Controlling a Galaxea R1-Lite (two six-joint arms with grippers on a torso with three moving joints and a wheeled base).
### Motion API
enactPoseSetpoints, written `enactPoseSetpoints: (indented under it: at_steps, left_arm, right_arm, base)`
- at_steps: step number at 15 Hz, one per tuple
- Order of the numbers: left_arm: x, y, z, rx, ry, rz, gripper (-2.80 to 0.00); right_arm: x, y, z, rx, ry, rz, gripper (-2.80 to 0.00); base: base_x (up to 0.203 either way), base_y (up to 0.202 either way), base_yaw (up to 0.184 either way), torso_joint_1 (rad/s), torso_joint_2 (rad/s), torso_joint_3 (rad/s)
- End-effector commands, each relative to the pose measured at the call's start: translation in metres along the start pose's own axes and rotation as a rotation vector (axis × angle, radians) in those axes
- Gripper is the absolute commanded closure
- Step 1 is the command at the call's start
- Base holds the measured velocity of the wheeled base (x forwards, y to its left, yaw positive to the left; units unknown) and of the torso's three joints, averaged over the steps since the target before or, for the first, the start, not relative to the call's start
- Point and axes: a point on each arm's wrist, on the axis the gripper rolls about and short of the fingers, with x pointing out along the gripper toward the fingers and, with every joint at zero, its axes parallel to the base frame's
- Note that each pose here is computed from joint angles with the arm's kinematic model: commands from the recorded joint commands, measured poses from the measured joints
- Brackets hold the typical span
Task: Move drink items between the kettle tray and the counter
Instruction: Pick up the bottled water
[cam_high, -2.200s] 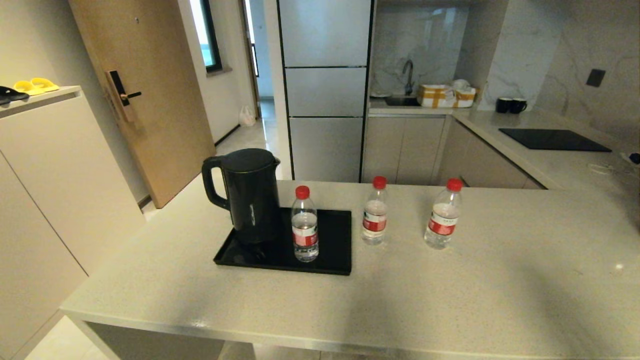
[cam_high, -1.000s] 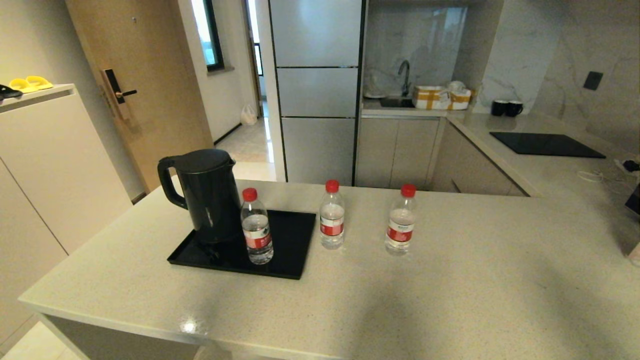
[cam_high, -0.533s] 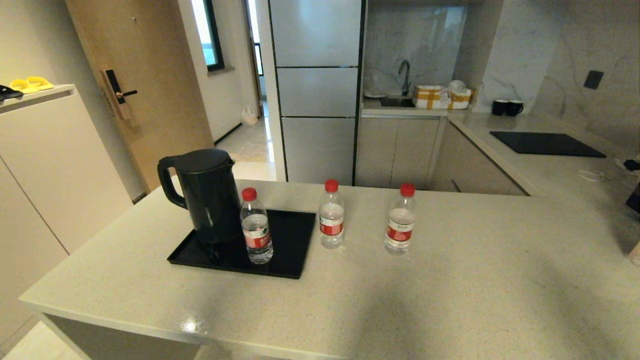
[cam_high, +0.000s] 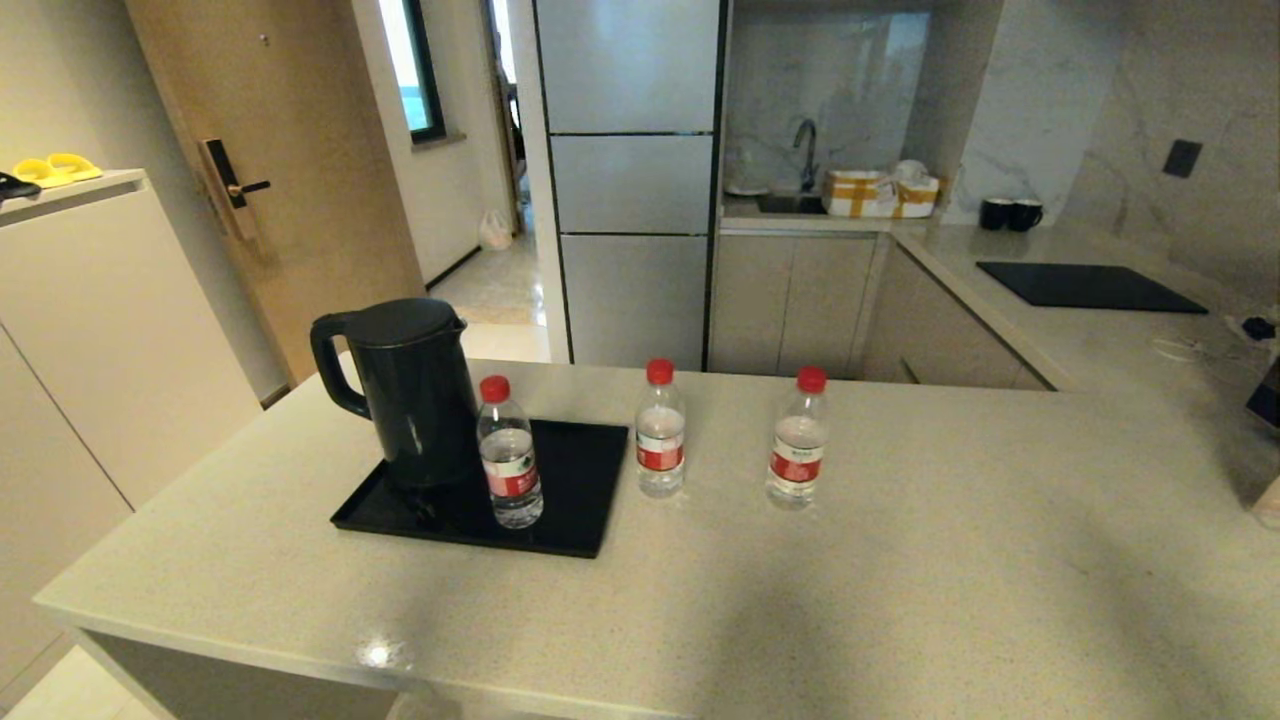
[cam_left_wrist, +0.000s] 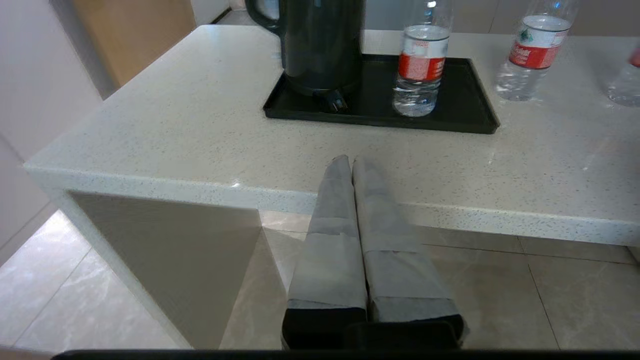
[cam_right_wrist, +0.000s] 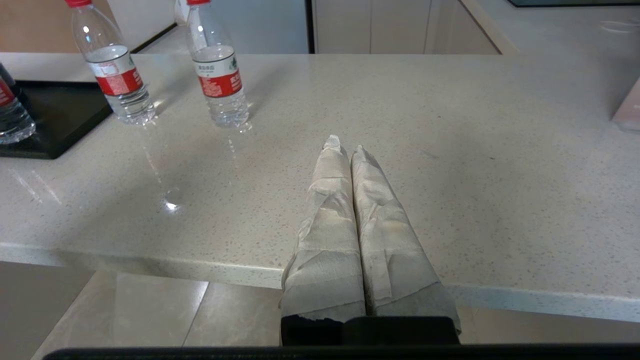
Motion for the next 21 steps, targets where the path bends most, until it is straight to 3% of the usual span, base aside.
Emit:
enactPoseSetpoints:
  at_steps: [1,7,12,16,18,21]
  left_arm:
    - [0.000,0.000,0.000,0.000,-0.001,0.000,0.00]
    - [0.000,0.000,0.000,0.000,-0.001,0.000,0.00]
    - [0.000,0.000,0.000,0.000,-0.001,0.000,0.00]
    - [0.000,0.000,0.000,0.000,-0.001,0.000,0.00]
    - [0.000,0.000,0.000,0.000,-0.002,0.000,0.00]
    - [0.000,0.000,0.000,0.000,-0.001,0.000,0.00]
  right_arm:
    - [0.000,0.000,0.000,0.000,0.000,0.000,0.00]
    - [0.000,0.000,0.000,-0.002,0.000,0.000,0.00]
    - [0.000,0.000,0.000,-0.002,0.002,0.000,0.00]
    - [-0.001,0.000,0.001,-0.059,0.036,0.007,0.00]
    - [-0.004,0.000,0.023,-0.063,0.021,0.004,0.00]
    - [0.012,0.000,0.115,0.065,0.016,-0.001,0.00]
  base:
    - [-0.006,0.001,-0.075,0.002,0.00,0.002]
    - [-0.003,-0.001,-0.134,0.001,0.00,0.000]
    - [0.000,0.000,0.000,0.000,0.00,0.000]
    - [0.000,0.000,0.000,0.000,0.00,0.000]
    - [0.000,0.000,0.000,0.000,0.00,0.000]
    - [0.000,0.000,0.000,0.000,0.00,0.000]
